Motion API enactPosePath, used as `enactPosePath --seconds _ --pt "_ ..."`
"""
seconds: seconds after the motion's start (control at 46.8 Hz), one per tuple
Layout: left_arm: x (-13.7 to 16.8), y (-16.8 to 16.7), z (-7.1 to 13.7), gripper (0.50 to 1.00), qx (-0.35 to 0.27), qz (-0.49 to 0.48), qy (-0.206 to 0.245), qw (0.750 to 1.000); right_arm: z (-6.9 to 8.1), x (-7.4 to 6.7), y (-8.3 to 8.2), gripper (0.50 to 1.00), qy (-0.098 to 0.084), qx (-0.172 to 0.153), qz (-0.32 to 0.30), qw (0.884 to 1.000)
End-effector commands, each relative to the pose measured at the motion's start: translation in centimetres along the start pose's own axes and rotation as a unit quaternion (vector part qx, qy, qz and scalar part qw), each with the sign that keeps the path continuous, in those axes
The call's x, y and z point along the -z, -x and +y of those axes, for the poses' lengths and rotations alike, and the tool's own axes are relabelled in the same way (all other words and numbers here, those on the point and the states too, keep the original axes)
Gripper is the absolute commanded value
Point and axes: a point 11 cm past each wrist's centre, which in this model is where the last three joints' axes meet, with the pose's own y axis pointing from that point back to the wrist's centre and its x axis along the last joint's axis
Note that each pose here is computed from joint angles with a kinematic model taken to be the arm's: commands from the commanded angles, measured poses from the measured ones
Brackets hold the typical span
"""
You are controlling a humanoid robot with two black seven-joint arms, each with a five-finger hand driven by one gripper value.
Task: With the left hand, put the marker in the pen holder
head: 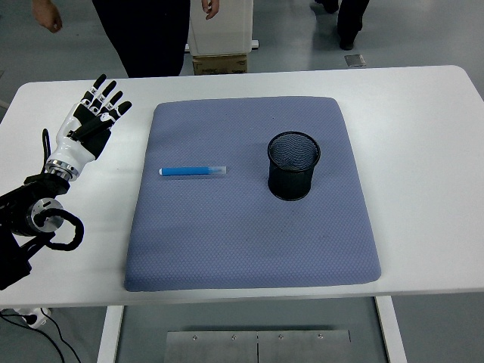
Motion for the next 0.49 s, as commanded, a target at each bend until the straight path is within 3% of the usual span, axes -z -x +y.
enactPosePath --seconds 0.0,0.214,0.363,0.47 --pt "0.1 0.2 0.0 1.000 0.004 0.002 0.000 1.000 0.0 0.0 0.0 1.000 0.000 0.000 0.000 1.000" --pt "-0.1 -0.5 0.3 1.000 -0.001 0.003 0.003 1.000 0.0 0.0 0.0 1.000 0.000 0.000 0.000 1.000" --pt "0.2 0.0 1.0 1.000 0.048 0.015 -0.006 0.999 0.0 0.0 0.0 1.000 0.000 0.000 0.000 1.000" --pt "0.0 -0.6 1.0 1.000 0.048 0.007 0.001 0.999 0.0 0.0 0.0 1.000 0.000 0.000 0.000 1.000"
